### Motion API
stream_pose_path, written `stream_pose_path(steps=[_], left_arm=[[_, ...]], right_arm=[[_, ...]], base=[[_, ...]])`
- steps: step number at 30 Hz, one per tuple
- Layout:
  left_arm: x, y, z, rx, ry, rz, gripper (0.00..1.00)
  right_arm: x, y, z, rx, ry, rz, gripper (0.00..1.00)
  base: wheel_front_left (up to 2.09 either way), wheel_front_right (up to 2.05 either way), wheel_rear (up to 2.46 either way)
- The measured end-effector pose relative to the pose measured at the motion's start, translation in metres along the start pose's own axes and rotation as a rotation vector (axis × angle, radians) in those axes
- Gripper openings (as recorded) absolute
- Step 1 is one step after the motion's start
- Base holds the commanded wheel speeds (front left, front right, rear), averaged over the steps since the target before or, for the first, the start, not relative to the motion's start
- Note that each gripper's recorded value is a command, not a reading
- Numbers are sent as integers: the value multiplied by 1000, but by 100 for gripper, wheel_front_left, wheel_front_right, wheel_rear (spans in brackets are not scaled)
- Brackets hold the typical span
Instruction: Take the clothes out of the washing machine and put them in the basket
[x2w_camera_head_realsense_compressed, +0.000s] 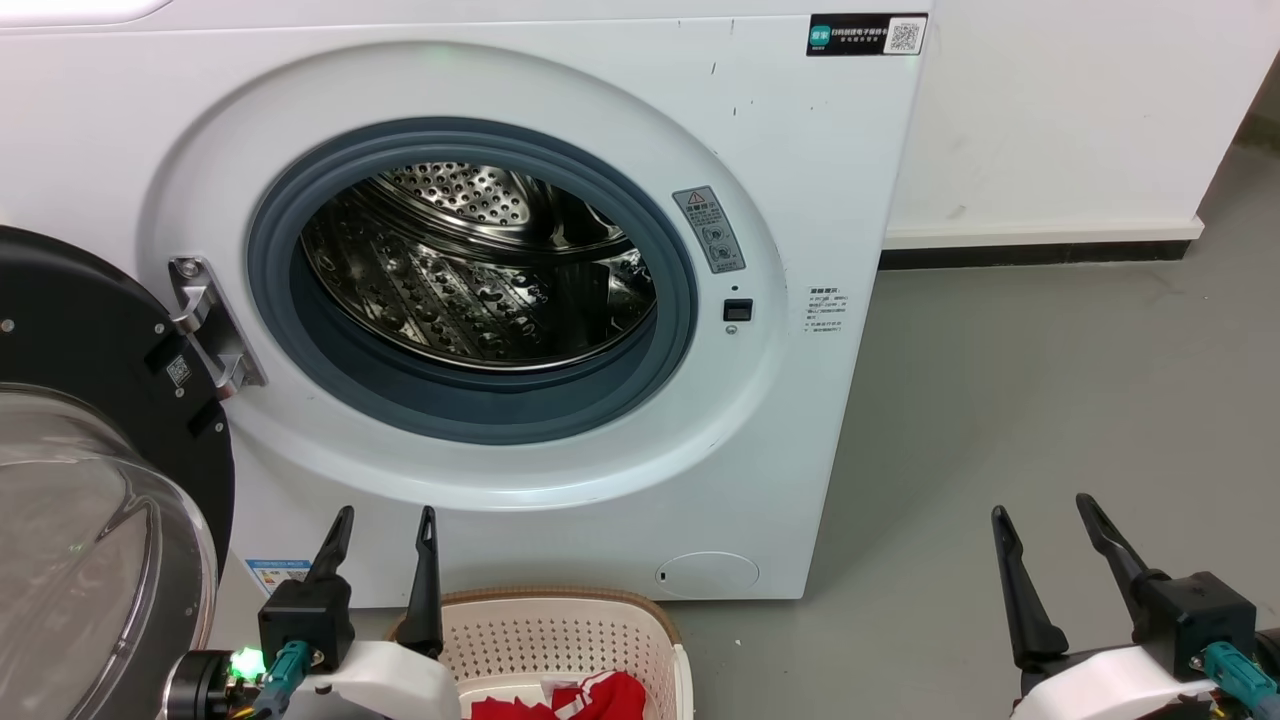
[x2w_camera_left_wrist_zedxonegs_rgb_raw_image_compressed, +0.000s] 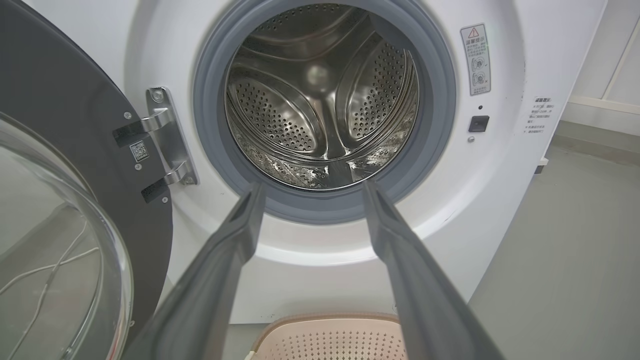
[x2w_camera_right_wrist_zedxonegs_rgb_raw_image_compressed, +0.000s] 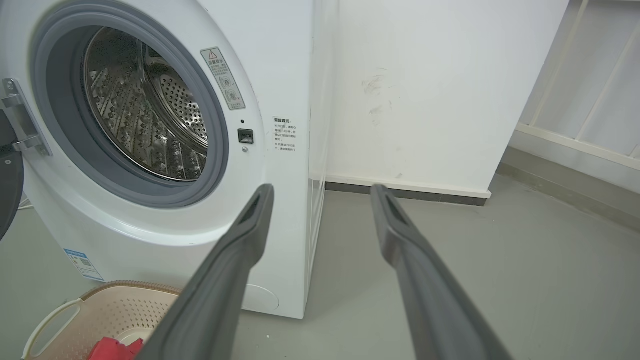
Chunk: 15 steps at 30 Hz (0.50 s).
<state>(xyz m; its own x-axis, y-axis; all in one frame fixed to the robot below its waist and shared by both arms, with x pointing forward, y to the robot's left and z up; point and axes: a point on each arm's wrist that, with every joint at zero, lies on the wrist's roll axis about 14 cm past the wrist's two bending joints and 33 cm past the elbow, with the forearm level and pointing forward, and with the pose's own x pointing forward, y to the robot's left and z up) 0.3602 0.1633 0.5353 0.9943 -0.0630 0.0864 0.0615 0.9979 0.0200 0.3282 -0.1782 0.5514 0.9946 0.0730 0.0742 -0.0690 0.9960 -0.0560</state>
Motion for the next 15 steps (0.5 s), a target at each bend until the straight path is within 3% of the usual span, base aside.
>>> stream_pose_path(steps=[15], left_arm=[[0,-1,-3,-3,22,-2,100]], right_arm=[[0,2,1,14,-6,5,100]], base=[[0,0,0]])
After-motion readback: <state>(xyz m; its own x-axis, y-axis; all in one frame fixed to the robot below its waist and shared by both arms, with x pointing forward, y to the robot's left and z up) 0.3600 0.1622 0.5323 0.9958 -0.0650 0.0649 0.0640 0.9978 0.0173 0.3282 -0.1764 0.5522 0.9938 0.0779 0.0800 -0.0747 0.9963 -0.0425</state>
